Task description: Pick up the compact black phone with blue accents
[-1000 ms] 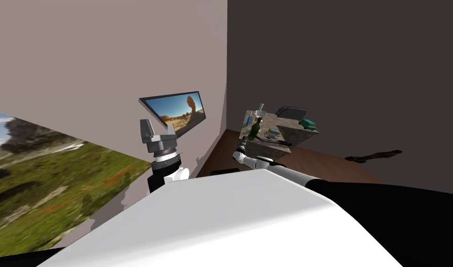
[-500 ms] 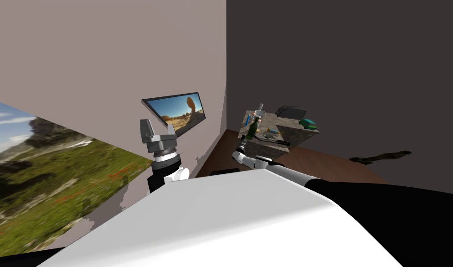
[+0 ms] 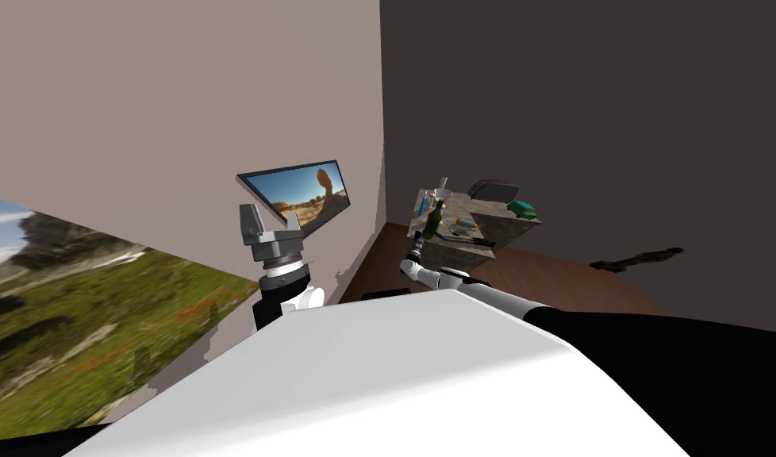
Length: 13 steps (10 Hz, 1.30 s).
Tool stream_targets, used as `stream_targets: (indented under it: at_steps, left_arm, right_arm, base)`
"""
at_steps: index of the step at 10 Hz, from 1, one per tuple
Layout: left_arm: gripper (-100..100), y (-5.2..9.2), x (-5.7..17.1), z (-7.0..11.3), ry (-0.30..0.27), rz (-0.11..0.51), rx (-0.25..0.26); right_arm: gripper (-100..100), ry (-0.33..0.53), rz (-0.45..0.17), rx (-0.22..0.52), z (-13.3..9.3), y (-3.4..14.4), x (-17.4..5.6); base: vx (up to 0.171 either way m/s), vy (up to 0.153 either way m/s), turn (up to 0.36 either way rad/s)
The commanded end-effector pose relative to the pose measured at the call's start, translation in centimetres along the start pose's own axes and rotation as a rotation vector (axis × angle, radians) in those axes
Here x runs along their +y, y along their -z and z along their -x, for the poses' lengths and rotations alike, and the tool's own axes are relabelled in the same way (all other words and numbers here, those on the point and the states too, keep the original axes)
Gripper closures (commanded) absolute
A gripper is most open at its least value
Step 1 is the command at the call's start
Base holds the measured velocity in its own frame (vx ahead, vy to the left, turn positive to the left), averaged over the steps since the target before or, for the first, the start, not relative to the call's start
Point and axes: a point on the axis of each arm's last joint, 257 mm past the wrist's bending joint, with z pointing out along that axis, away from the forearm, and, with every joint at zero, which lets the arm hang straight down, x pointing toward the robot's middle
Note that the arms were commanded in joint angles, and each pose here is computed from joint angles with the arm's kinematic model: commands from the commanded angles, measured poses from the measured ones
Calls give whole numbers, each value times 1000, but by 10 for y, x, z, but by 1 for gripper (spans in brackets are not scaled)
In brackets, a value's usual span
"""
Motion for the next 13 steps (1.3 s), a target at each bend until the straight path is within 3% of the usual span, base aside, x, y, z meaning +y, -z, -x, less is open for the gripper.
stream_targets:
  at_steps: [1,8,9,10,11,12,13]
  left_arm:
    - [0,0,0,0,0,0,0]
    - [0,0,0,0,0,0,0]
    - [0,0,0,0,0,0,0]
    - [0,0,0,0,0,0,0]
    - [0,0,0,0,0,0,0]
    - [0,0,0,0,0,0,0]
    - [0,0,0,0,0,0,0]
  right_arm:
    - [100,-12,6,-29,-13,-5,4]
    - [100,-24,3,-134,-39,-18,4]
    - [100,-29,12,-156,-51,-22,5]
    - [100,-23,5,-167,-48,-21,3]
    - [100,-26,15,-190,-60,-24,4]
    - [100,-19,7,-202,-57,-24,2]
    - [100,-20,18,-224,-70,-26,2]
  base:
    - [90,154,-241]
    - [65,136,-160]
    - [60,145,-225]
    - [38,130,-134]
    - [60,137,-207]
    - [43,119,-119]
    - [63,145,-195]
